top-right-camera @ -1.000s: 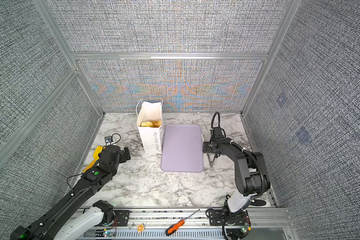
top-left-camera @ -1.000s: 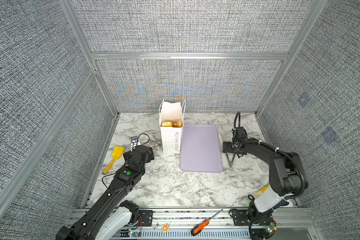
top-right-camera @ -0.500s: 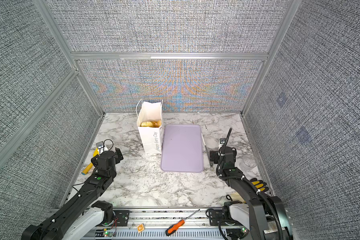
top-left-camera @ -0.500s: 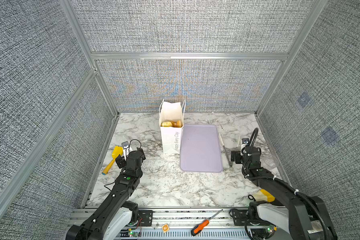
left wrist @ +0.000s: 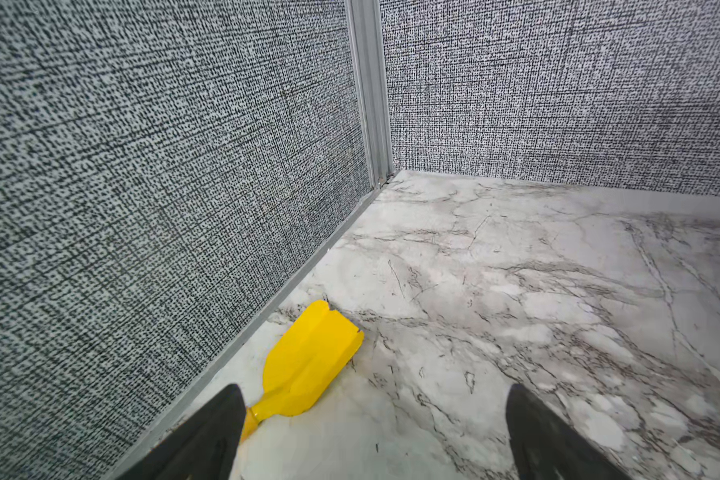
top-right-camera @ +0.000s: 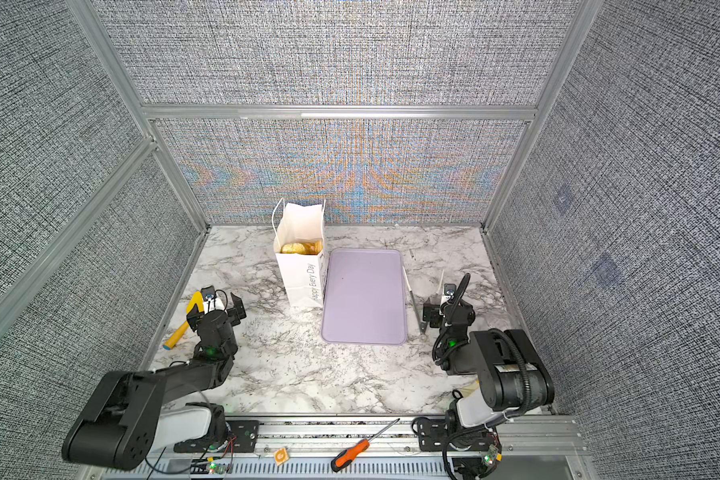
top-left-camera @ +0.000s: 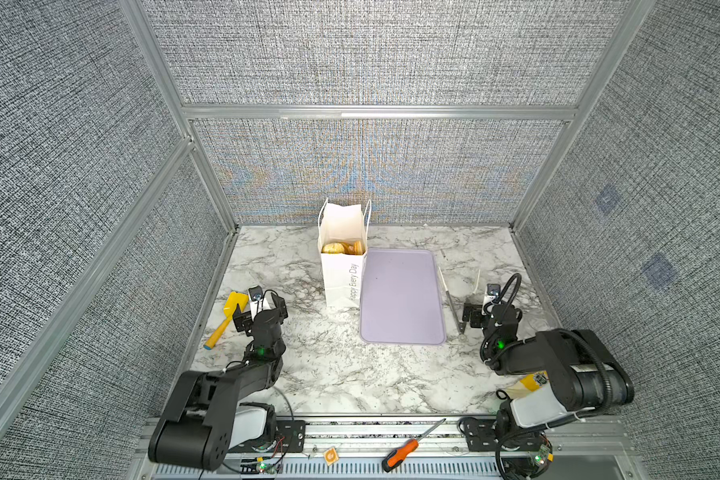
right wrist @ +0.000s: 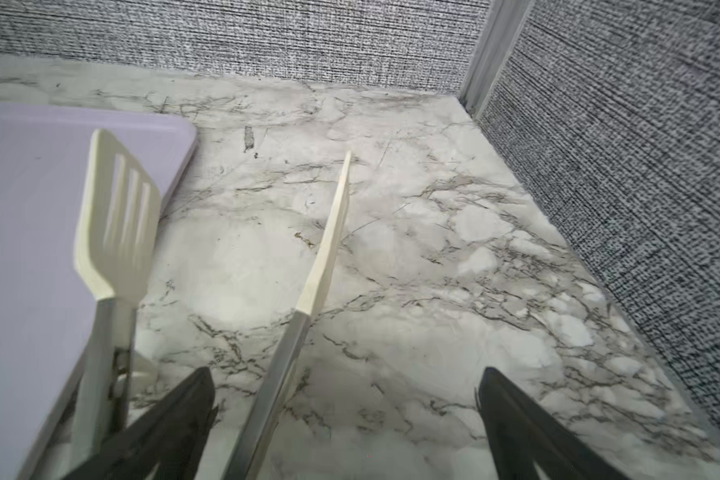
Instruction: Place the fake bread into the paper bag
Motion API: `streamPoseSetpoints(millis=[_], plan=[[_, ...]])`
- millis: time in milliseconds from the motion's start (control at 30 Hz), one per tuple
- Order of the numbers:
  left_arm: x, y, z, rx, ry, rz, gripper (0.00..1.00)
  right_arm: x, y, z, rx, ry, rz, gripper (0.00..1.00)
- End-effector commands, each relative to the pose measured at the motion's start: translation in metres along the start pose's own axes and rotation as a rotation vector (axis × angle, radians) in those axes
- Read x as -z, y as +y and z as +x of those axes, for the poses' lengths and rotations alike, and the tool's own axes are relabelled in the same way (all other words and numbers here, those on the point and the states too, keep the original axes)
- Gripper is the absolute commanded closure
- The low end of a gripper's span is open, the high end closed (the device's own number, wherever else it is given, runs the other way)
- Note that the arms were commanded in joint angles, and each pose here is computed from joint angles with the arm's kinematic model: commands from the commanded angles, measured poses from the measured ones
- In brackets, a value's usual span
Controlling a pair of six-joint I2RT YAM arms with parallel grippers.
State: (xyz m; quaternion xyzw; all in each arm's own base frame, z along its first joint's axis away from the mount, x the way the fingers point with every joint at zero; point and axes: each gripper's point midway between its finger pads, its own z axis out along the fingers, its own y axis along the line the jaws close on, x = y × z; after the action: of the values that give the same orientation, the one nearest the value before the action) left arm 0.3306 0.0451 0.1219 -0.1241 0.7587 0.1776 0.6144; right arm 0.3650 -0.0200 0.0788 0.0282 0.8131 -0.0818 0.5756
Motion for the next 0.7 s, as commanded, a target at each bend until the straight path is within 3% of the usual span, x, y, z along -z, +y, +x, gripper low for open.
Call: streamPoseSetpoints(millis=[0,200,267,367,667], plan=[[-0.004,-0.009,-0.029,0.085,-0.146,0.092,0.01,-0.007,-0.01,-0.025,-0.071,-0.071,0.039,0.01],[-0.015,-0.034,-0.015,0.039,-0.099,0.235,0.03,-0.012,-0.014,-0.025,-0.085,-0.059,0.061,0.0],[-0.012,-0.034,-0.017,0.029,-0.145,0.238,0.01,-0.013,-0.015,-0.026,-0.088,-0.059,0.059,0.01],[-0.015,-0.034,-0.012,0.036,-0.101,0.235,0.01,-0.013,-0.015,-0.025,-0.089,-0.058,0.06,0.0],[-0.011,-0.034,-0.016,0.026,-0.139,0.239,0.01,-0.013,-0.015,-0.025,-0.089,-0.058,0.058,0.01]])
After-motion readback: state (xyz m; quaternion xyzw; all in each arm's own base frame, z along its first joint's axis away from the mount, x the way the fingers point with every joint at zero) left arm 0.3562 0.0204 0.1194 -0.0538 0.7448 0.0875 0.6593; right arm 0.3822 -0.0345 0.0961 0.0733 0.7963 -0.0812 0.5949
